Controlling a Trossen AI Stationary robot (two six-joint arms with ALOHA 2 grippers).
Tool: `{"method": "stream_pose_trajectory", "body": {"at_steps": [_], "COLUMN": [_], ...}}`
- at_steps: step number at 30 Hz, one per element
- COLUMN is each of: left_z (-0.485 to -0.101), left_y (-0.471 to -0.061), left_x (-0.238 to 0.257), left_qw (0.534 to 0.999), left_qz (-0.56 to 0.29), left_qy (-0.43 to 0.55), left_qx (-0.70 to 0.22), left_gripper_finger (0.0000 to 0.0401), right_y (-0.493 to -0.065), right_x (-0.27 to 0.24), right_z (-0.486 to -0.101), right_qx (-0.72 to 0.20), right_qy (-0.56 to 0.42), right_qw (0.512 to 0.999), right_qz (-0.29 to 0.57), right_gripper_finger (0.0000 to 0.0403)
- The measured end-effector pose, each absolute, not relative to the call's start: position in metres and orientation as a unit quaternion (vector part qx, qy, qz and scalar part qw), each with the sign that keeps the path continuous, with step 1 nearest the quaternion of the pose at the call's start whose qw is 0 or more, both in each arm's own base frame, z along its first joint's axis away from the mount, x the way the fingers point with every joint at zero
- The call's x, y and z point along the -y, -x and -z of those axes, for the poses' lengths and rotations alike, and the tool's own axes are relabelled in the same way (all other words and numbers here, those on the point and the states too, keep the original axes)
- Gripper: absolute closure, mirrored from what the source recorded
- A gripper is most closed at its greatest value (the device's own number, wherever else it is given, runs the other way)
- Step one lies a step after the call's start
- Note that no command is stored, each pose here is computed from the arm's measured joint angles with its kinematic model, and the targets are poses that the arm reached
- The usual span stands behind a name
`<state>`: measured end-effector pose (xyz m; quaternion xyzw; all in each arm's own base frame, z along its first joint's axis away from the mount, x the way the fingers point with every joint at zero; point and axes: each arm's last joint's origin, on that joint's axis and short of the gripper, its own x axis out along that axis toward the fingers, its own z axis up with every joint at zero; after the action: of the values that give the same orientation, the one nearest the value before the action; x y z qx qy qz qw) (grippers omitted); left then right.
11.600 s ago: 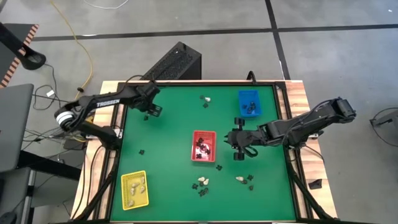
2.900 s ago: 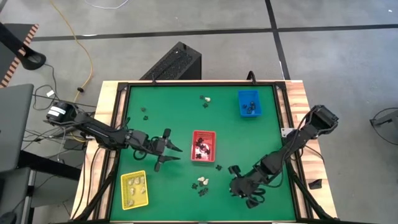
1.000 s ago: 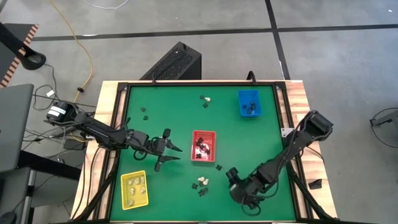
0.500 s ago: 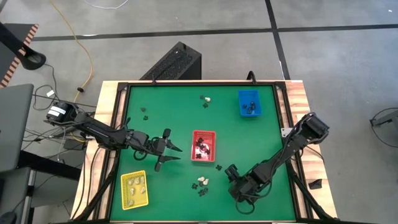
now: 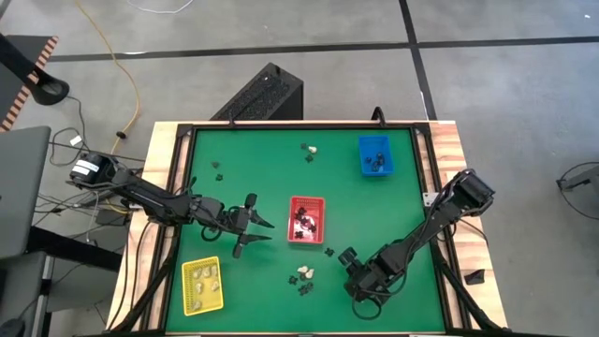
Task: Sort Halloween decoration
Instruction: Put the white skull toy into the yellow bin
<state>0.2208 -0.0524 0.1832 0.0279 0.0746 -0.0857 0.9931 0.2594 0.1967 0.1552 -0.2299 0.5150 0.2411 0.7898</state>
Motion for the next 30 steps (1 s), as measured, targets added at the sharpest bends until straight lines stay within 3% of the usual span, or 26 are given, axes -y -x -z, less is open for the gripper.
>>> {"method": "stream_pose_trajectory", "body": {"at_steps": [6,16,25,30], "left_z": [-0.183,-0.183,-0.181,-0.178], "left_y": [-0.221,-0.221,-0.220,-0.220], "left_x": [0.052,0.052,0.052,0.051], "left_qw": [0.993,0.993,0.992,0.992], "left_qz": [0.086,0.086,0.084,0.062], "left_qy": [-0.028,-0.028,-0.029,-0.039], "left_qx": [-0.075,-0.074,-0.088,-0.102], "left_gripper_finger": [0.0260,0.0260,0.0260,0.0260], "right_y": [-0.261,-0.288,-0.350,-0.390], "right_x": [-0.196,-0.202,-0.180,-0.165], "right_z": [-0.155,-0.187,-0.216,-0.212], "right_qx": [-0.514,-0.438,-0.203,-0.091], "right_qy": [0.228,0.214,0.232,0.257], "right_qw": [0.792,0.842,0.926,0.931], "right_qz": [-0.239,-0.230,-0.219,-0.242], "right_gripper_finger": [0.0300,0.0271,0.0285,0.0282]}}
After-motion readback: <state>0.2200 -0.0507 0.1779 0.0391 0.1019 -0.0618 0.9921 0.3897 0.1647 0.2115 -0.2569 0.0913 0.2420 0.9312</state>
